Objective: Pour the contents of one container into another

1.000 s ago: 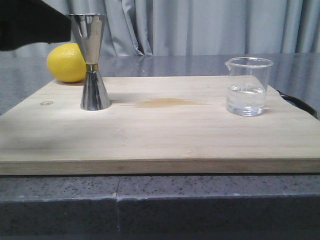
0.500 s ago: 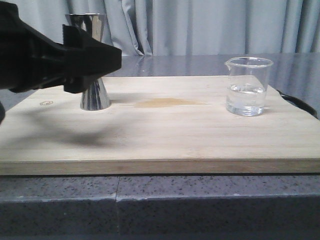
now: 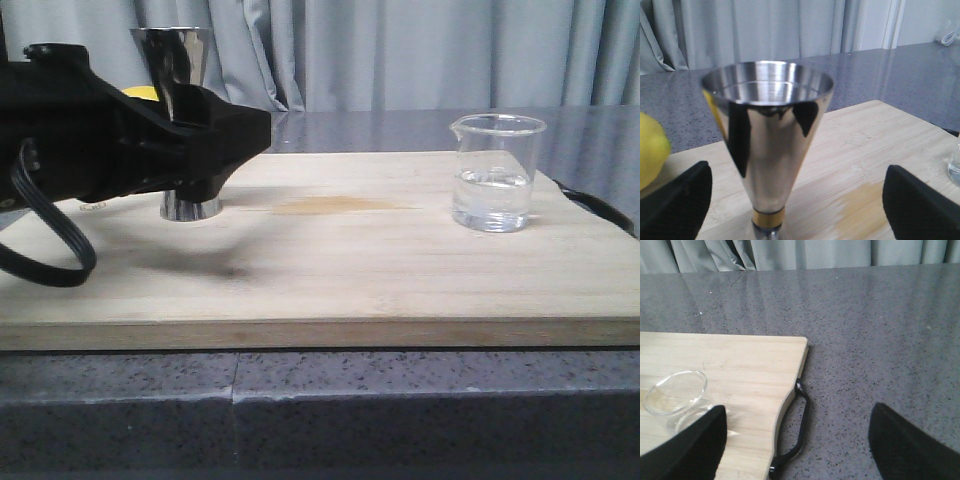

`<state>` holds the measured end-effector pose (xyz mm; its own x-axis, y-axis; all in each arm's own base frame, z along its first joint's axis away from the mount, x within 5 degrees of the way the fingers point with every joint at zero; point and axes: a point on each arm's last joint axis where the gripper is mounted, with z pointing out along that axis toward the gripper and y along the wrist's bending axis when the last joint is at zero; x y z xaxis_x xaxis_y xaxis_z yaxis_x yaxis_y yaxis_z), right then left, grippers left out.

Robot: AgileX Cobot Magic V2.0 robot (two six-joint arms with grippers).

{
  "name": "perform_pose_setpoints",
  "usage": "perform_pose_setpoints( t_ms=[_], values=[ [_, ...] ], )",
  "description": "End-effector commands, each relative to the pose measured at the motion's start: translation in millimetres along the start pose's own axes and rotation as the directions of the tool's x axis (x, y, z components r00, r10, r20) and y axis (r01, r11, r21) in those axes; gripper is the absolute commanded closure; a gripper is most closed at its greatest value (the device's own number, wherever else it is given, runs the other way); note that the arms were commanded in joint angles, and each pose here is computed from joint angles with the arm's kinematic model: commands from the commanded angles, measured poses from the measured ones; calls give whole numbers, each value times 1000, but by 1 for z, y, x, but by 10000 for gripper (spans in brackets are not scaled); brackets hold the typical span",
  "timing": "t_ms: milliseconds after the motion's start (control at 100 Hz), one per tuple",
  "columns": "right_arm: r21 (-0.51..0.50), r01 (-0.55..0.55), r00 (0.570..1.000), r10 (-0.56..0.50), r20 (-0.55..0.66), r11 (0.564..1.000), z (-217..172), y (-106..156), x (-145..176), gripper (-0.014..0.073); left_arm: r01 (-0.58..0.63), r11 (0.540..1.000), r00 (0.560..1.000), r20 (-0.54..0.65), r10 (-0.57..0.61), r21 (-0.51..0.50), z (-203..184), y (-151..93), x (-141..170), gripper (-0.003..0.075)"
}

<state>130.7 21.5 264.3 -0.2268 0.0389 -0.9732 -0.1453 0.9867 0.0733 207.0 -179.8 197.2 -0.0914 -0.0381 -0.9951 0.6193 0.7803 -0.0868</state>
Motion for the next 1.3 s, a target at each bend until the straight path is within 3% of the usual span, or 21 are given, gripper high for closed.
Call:
perform_pose_setpoints(
  t_ms=[0, 230, 370, 1290],
  values=[
    [-6, 11, 995, -10, 104, 1000, 0, 1, -16, 65, 17, 1000, 991, 130, -15, -8, 2, 0, -19, 124],
    [-6, 11, 995, -10, 104, 1000, 0, 1, -16, 65, 3, 1000, 992, 125, 1, -31, 4, 2, -16, 334],
    [-6, 11, 995, -10, 104, 1000, 0, 1, -16, 65, 2, 1000, 992, 125, 2, -31, 4, 2, -16, 419],
    [-6, 11, 995, -10, 100, 1000, 0, 1, -16, 65, 2, 1000, 987, 162, 3, -30, 3, 2, -20, 631]
  ],
)
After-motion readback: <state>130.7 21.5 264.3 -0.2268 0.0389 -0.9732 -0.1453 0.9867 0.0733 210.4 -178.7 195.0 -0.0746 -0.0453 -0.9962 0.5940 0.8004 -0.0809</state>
